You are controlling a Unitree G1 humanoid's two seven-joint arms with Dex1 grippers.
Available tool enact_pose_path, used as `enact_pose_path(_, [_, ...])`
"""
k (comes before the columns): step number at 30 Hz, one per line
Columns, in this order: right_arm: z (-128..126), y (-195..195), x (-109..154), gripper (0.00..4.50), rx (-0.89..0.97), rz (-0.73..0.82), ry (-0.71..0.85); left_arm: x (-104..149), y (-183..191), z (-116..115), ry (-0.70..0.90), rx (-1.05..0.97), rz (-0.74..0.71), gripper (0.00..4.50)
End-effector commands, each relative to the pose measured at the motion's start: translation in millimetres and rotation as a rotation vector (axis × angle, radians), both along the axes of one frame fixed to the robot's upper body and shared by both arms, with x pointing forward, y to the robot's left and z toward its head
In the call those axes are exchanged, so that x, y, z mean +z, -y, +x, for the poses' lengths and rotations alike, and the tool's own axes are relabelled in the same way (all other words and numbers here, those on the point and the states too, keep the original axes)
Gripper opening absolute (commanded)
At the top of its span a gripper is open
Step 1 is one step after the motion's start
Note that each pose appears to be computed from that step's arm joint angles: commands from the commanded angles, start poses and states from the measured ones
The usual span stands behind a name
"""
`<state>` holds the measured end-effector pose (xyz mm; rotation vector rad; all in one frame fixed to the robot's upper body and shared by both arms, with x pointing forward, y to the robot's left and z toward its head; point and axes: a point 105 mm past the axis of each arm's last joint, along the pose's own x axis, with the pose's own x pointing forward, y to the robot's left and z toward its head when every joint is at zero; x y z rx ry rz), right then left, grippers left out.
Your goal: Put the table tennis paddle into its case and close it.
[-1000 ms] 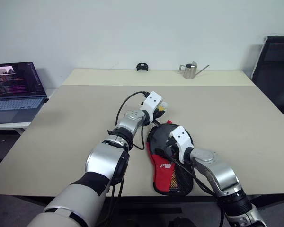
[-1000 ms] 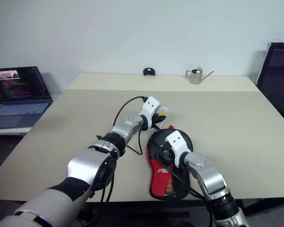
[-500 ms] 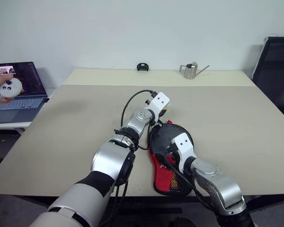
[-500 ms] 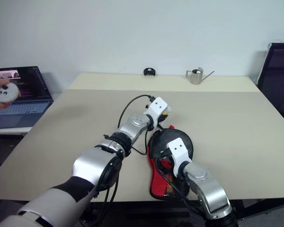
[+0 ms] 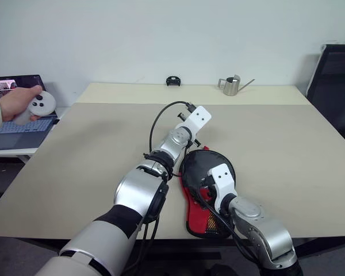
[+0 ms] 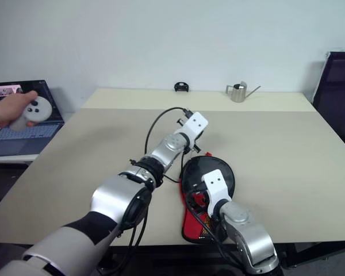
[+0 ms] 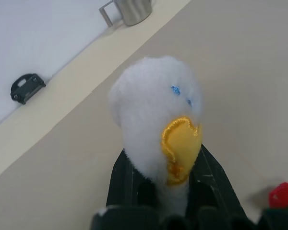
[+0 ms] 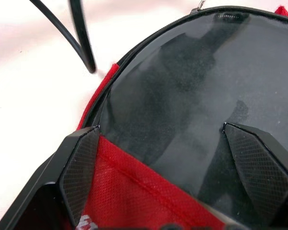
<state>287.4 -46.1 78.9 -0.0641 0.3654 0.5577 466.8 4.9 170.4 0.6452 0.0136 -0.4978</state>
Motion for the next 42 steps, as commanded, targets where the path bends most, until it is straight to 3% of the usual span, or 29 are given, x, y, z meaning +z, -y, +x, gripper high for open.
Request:
enact_pose_path(1, [-18,1,-38,4.50,0.002,-0.042,-0.178,33,23,-3,0.127,-0.053,0.049,0.27])
enact_pose_path(9, [-17,0,-38,4.50,-0.014,-0.042,-0.173,-26,43,-22,-0.063,-0.168,0.141,0.27])
enact_pose_path(16, [-17,-3,-36,4.50,-0.016,-0.039,-0.170,-56,47,-35,-0.178,-0.220,0.173,0.27])
enact_pose_path(17, [-17,-3,-36,4.50,-0.016,-0.038,-0.171,-59,47,-36,-0.188,-0.228,0.178,1.00])
enact_pose_path(27, [-11,-4,-36,4.50,-0.007,-0.044,-0.163,-57,54,-40,-0.258,-0.259,0.063,4.47])
enact_pose_path(37, [8,2,-37,4.50,0.003,-0.064,-0.143,-15,43,-24,-0.185,-0.229,-0.063,4.47])
enact_pose_path(42, [18,8,-39,4.50,0.009,-0.078,-0.130,13,14,-8,-0.108,-0.181,-0.092,4.47])
